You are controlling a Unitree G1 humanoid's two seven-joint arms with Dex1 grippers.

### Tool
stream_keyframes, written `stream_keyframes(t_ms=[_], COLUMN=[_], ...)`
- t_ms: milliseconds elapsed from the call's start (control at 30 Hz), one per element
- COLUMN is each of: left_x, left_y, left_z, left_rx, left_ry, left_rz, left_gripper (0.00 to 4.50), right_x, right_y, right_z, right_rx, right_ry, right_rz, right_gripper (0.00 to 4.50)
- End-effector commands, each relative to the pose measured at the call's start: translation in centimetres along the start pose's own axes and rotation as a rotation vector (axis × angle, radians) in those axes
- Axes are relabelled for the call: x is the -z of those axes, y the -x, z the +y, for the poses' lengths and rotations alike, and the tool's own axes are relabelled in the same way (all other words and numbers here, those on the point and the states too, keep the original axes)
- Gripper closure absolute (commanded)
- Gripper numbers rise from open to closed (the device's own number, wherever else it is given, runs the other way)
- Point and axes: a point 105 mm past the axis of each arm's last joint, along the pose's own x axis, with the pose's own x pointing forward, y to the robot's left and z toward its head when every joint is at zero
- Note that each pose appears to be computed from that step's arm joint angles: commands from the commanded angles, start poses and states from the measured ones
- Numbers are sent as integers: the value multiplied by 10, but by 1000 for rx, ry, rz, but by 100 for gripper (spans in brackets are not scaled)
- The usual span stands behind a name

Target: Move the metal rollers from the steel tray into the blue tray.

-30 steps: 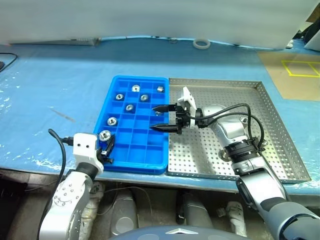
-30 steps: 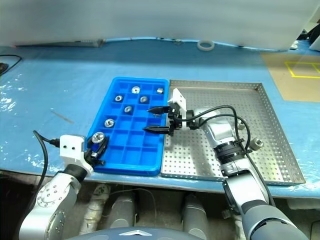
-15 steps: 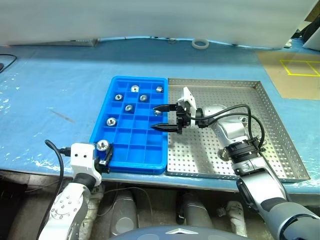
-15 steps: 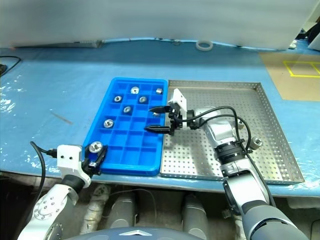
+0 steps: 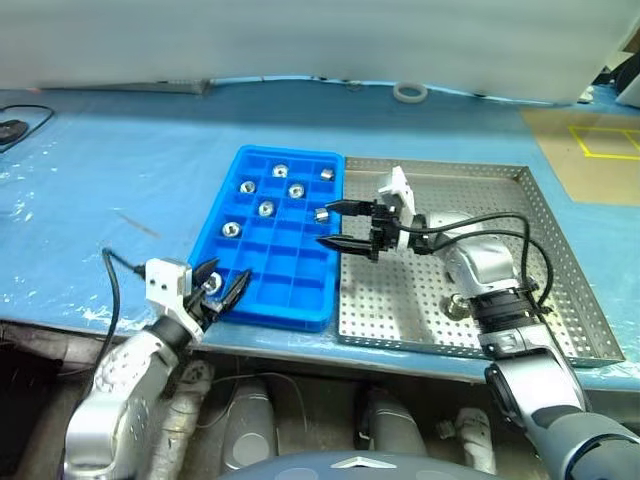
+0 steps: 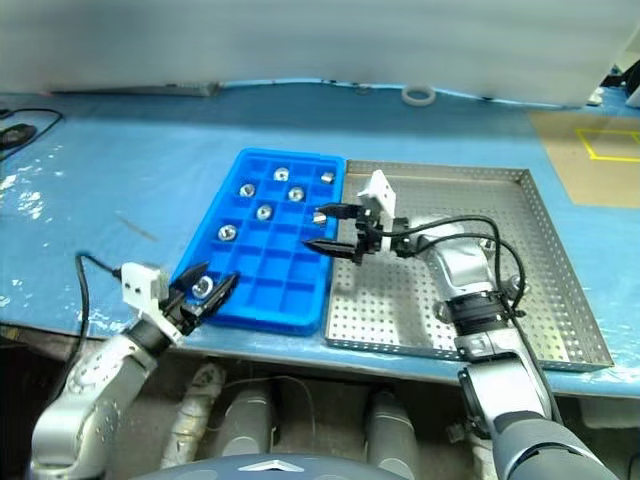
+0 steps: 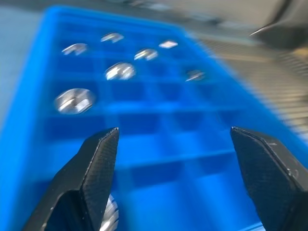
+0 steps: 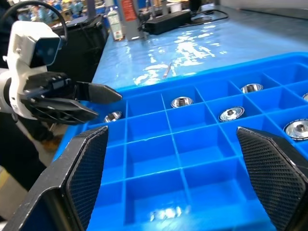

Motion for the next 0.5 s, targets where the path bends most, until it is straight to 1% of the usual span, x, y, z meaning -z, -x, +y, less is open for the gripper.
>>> stream_keyframes(t_ms=[33,100,133,200,267,333,367,467,500], left_x=[-36,-49,-54,-58,-43,-25,-21,-14,-8], left_y=[-24,-46,-61,-84,-108,-123,-126,-137,-142], left_z=[-12,-14,-19,-27,-40,-50,-53,-66,-69], left_rx=[187,250,290,349,410,471,490,575,603], left_ry=[22,36,44,42,-13,-100,-124,-119,-122], left_rz=[-70,-88,-94,-83,1,84,103,123,140], left_gripper=[60,60,60,60,60,60,60,60,60], right_x=[-18,-18,-18,-17,-16,-15,-15,-14,-9], right_y=[18,29,36,46,55,63,65,77,84], right_z=[0,-1,0,1,0,-1,-1,1,0], right_rx=[68,122,158,210,280,338,354,419,454], right_ry=[36,45,48,54,66,53,51,62,64], right_rz=[-53,-47,-44,-38,-37,-35,-36,-24,9], right_gripper=[0,0,0,0,0,0,0,0,0])
